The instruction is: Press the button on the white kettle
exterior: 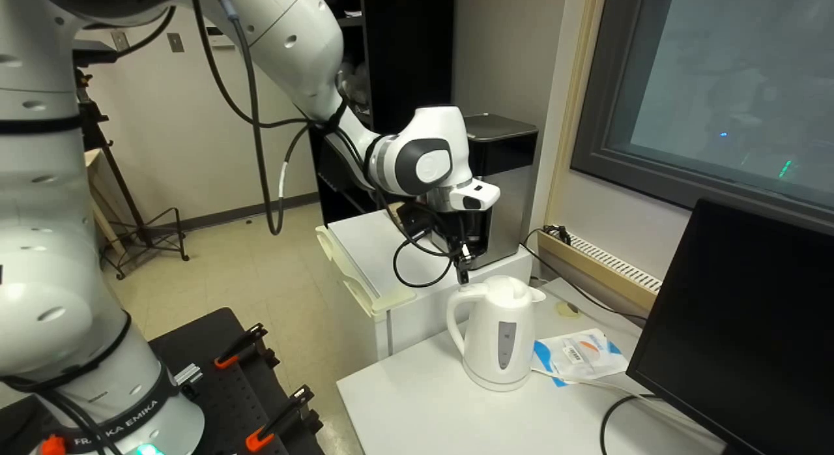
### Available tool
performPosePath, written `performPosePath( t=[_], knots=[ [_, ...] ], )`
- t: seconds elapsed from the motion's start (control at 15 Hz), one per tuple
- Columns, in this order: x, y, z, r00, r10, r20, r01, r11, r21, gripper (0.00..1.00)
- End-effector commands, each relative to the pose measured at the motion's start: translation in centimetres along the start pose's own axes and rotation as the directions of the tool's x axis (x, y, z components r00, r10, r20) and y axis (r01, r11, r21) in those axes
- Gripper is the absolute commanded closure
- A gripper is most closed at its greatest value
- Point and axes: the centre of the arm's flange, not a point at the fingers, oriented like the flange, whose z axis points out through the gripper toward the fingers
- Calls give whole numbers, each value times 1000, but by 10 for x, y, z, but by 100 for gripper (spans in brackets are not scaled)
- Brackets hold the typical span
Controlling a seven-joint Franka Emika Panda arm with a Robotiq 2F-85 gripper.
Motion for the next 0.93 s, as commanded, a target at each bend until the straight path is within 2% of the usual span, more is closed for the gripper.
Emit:
performPosePath(
  t=[0.0, 0.87],
  knots=[
    [3, -4, 4, 1000, 10, -19, -10, 1000, -10, 96],
    [0, -3, 19, 1000, 9, 3, -9, 1000, -13, 97]
  ],
)
